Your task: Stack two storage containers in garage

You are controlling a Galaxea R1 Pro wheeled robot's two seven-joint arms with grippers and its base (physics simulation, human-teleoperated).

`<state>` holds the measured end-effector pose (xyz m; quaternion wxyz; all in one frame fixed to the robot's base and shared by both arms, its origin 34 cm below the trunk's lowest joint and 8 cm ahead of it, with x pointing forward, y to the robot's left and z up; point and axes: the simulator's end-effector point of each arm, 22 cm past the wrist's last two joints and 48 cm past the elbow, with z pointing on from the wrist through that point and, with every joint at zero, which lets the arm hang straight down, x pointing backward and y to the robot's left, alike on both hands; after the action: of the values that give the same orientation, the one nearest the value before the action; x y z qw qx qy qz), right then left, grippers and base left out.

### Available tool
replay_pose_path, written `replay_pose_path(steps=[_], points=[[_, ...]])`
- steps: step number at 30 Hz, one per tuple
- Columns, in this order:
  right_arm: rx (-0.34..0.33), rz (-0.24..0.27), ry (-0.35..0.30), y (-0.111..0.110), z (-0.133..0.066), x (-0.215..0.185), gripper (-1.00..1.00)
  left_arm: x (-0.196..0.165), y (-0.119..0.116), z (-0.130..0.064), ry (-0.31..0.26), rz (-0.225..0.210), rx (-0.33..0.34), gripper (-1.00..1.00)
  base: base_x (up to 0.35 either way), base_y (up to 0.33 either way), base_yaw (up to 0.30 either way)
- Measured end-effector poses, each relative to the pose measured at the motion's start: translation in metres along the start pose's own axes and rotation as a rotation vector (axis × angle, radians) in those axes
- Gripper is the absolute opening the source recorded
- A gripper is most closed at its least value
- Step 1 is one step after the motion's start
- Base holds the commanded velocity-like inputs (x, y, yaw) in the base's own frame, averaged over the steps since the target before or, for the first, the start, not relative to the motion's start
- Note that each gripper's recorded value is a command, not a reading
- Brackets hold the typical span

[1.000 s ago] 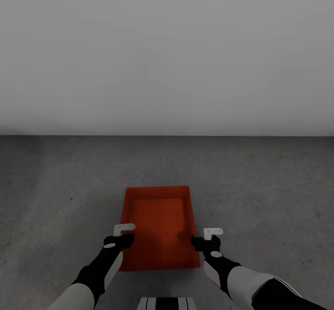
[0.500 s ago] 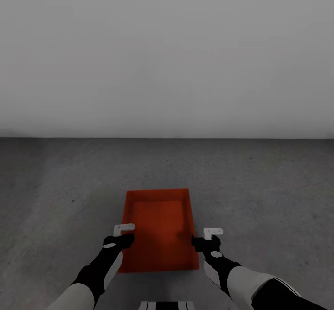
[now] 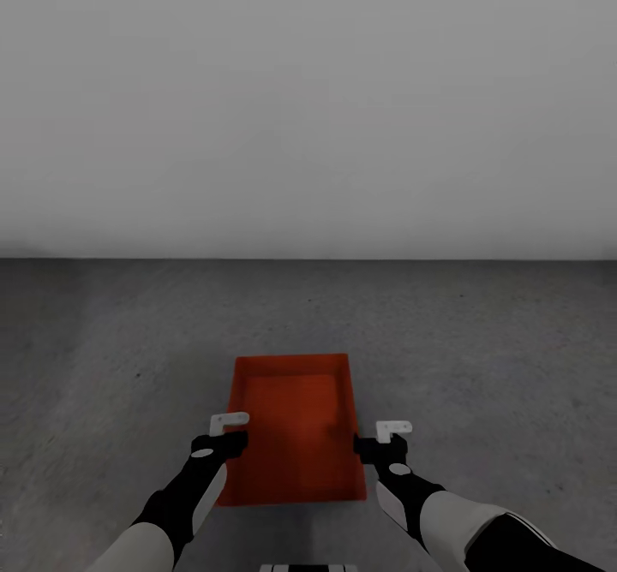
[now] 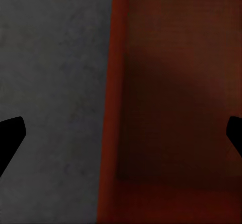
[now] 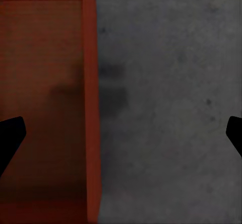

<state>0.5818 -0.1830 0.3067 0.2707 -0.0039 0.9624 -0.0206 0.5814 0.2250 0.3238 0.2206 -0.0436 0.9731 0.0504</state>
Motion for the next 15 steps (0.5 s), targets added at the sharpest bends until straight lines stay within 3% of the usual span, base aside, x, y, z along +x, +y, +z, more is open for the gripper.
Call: replay_pose_path(steps=[15], points=[[0.0,0.0,0.001,-0.001,-0.023,-0.02,1.0,-0.017,0.002,-0.025,0.002,0.0,-0.002,1.0,0.0,0.0,0.0]])
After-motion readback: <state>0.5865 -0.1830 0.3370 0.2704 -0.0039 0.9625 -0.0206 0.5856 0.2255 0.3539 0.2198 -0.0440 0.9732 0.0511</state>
